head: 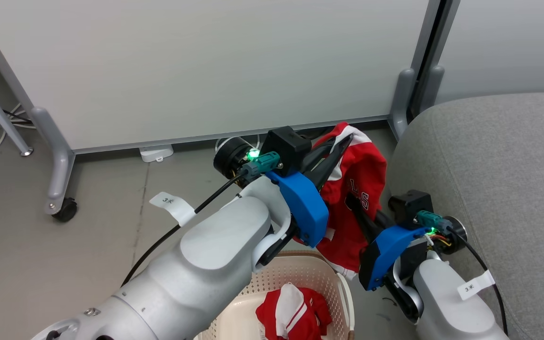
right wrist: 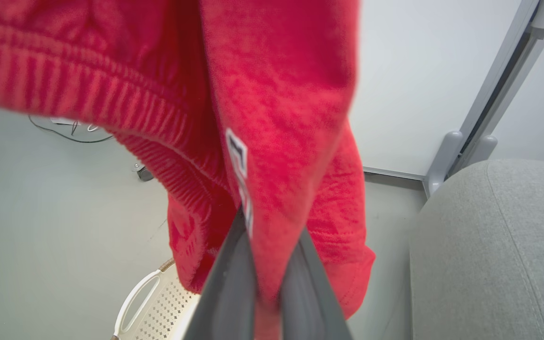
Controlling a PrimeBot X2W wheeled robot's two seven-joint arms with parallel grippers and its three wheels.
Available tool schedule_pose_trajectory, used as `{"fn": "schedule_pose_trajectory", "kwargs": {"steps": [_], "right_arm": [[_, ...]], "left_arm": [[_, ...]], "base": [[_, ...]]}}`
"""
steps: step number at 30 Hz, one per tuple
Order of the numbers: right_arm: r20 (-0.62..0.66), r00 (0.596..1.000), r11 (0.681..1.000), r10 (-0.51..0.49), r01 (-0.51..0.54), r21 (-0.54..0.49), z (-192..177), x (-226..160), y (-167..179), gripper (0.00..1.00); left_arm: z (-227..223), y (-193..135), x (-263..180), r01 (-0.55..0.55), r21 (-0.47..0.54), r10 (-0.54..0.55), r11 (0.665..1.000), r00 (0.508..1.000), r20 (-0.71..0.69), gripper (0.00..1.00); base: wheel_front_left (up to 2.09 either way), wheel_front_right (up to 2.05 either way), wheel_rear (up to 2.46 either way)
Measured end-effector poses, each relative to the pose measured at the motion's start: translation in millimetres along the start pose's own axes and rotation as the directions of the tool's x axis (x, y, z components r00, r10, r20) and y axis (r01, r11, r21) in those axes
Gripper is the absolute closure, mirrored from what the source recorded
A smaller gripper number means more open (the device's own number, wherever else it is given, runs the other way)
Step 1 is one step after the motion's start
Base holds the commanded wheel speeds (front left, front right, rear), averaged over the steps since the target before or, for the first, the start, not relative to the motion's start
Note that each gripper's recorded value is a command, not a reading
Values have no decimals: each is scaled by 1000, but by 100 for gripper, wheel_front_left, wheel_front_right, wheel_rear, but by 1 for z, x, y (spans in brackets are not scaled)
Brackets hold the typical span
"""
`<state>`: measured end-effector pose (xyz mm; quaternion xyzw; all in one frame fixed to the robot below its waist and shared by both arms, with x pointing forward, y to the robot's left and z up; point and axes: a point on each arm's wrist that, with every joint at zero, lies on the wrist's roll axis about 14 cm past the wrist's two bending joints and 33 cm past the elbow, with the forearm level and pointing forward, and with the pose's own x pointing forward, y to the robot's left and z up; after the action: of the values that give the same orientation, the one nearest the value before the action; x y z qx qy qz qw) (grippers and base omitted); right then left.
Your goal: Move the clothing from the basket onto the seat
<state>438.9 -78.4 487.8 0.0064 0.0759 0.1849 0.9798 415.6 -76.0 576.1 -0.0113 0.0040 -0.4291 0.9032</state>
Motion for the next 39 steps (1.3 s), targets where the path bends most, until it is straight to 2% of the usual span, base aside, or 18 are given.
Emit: {"fn": "schedule_pose_trajectory", "kwargs": {"steps": [1, 4, 6, 7, 8, 9, 10, 11, 29, 35, 39], "right_arm": [[-1, 1000, 1000, -1, 1, 0, 0, 0, 0, 100], [-5, 1000, 1000, -5, 5, 0, -2, -1, -2, 100], [-3, 1000, 1000, -7, 7, -2, -1, -1, -3, 100], [-1, 1000, 1000, -8, 8, -2, 0, -1, -3, 100], [3, 1000, 1000, -9, 9, -3, 1, -1, -4, 100], [2, 1000, 1000, -10, 10, -3, 1, -1, -4, 100], [1, 1000, 1000, -10, 10, -3, 0, -1, -4, 100], [0, 1000, 1000, -11, 11, -3, 0, -1, -4, 100], [6, 1000, 1000, -15, 15, -4, 1, -2, -5, 100], [25, 999, 999, -37, 36, 4, 6, -3, -13, 100], [51, 998, 999, -47, 47, 5, 14, -5, -17, 100]], "left_arm": [[0, 0, 0, 0, -1, 0, 1000, 1000, -1, 92], [-2, -1, 1, 2, -4, -2, 1000, 1000, -6, 93], [-3, -1, 1, 4, -3, -4, 1000, 1000, -10, 90], [-3, -1, 1, 4, -5, -4, 1000, 1000, -11, 79], [-4, -1, 1, 4, -4, -4, 1000, 1000, -13, 64], [-4, -1, 1, 4, -4, -4, 1000, 1000, -14, 40], [-5, -2, 1, 5, -5, -5, 1000, 1000, -16, 3], [-5, -2, 1, 5, -9, -5, 1000, 1000, -18, 0], [-9, 5, -3, -26, -11, 26, 1000, 1000, -10, 0], [-21, 16, -14, -68, -44, 68, 997, 998, -2, 0], [-14, 16, -21, -75, -66, 79, 995, 995, 55, 0]], "base": [[0, 0, 0], [0, 0, 0], [0, 0, 0], [0, 0, 0], [0, 0, 0], [0, 0, 0], [0, 0, 0], [0, 0, 0], [0, 0, 0], [0, 0, 0], [0, 0, 0]]}}
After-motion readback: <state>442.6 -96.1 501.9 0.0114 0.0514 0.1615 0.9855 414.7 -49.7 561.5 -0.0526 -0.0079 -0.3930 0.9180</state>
